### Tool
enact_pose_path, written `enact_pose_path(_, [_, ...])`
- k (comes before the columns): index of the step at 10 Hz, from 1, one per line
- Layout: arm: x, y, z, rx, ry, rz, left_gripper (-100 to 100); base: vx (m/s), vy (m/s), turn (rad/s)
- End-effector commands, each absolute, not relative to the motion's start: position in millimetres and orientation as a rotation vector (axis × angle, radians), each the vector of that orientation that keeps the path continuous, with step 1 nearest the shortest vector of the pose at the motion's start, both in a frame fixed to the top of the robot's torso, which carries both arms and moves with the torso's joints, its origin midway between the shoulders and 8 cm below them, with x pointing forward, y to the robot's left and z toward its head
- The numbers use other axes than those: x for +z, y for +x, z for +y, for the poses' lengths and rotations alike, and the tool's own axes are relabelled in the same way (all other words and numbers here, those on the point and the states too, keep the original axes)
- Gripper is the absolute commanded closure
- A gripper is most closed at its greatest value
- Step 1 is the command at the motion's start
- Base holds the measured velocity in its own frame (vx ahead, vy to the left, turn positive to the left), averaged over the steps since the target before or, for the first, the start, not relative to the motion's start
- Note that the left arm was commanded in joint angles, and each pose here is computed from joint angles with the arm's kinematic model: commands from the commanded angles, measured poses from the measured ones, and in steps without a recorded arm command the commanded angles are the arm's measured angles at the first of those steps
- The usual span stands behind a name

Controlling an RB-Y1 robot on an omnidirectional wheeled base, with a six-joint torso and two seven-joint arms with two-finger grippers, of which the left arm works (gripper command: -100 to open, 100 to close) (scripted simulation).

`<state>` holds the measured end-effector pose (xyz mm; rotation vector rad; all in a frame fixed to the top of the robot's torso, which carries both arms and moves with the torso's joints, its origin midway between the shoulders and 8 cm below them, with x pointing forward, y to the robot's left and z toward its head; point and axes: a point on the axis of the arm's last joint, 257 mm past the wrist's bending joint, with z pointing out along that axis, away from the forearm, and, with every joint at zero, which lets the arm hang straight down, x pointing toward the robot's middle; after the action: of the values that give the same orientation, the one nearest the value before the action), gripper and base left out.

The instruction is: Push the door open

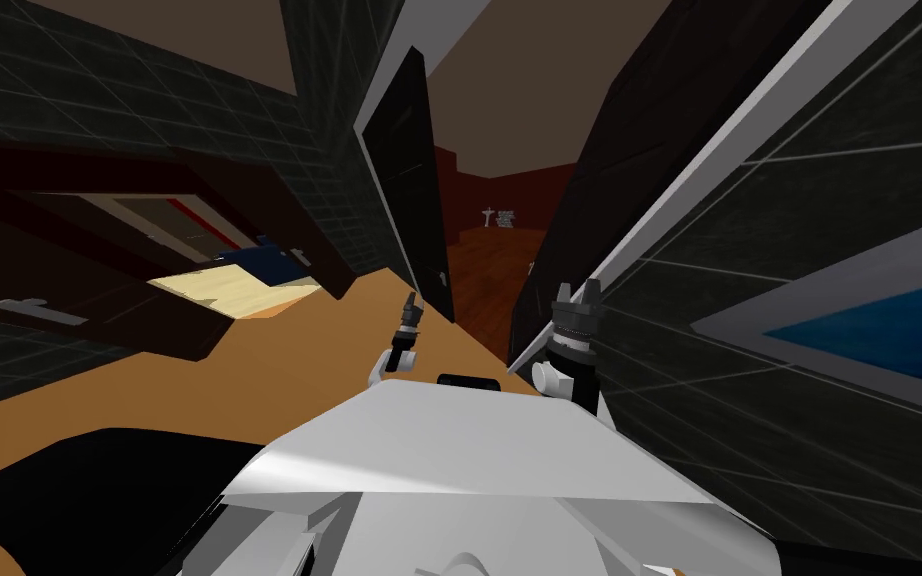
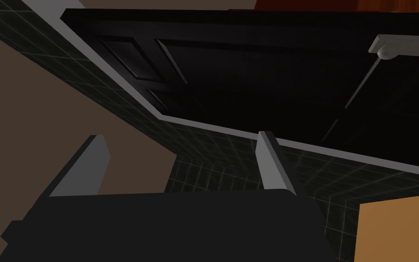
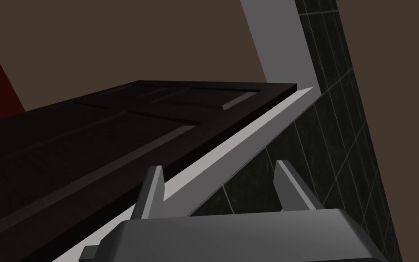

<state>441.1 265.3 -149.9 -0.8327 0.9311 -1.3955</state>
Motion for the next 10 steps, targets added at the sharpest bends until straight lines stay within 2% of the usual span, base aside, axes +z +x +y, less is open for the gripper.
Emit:
enact_pose_path(1, [-159.3,444.9,263.3,-1.397,-0.837,0.949,-100,0.074,0.094,-0.103])
enact_pose_path(10, [-218.2,462.6,254.0,-1.399,-0.876,1.057,-100,0.08,0.088,-0.079])
